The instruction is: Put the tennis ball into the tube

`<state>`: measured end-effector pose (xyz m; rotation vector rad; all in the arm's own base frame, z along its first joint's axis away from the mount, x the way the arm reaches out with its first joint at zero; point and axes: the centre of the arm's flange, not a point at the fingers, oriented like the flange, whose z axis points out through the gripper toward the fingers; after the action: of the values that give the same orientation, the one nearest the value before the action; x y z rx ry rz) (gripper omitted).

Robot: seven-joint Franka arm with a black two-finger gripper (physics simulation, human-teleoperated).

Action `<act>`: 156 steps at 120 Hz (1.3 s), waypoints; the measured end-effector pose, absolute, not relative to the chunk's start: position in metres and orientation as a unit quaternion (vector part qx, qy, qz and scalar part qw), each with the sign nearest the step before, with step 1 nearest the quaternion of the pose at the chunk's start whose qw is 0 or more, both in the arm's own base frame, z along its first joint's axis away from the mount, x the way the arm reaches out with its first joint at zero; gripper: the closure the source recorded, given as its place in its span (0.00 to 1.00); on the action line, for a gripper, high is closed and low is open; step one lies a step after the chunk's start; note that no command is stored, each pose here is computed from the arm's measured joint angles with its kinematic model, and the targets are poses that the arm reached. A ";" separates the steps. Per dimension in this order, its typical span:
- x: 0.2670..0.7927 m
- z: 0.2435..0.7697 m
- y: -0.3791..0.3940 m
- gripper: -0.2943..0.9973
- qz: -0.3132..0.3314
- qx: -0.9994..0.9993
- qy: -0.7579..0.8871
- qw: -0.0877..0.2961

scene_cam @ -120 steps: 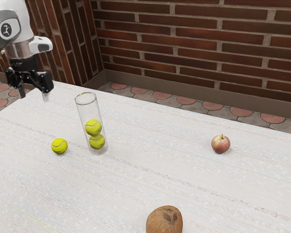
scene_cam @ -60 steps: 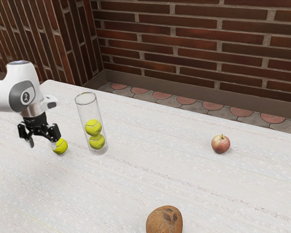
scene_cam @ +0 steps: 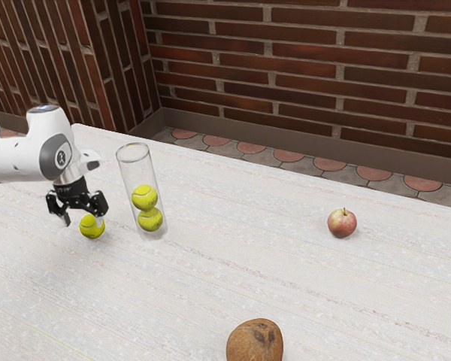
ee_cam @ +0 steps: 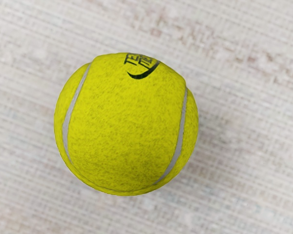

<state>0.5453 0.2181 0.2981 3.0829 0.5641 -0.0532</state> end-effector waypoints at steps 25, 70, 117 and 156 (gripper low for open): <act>0.558 0.279 0.229 0.23 -0.018 0.983 0.184 0.012; 0.578 0.260 0.241 0.23 -0.014 0.985 0.171 0.021; 0.579 0.241 0.249 0.23 -0.019 0.985 0.169 0.039; 0.580 0.243 0.251 0.42 -0.015 0.986 0.159 0.041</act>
<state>0.5798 0.2507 0.2426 3.0210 0.4857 -0.0475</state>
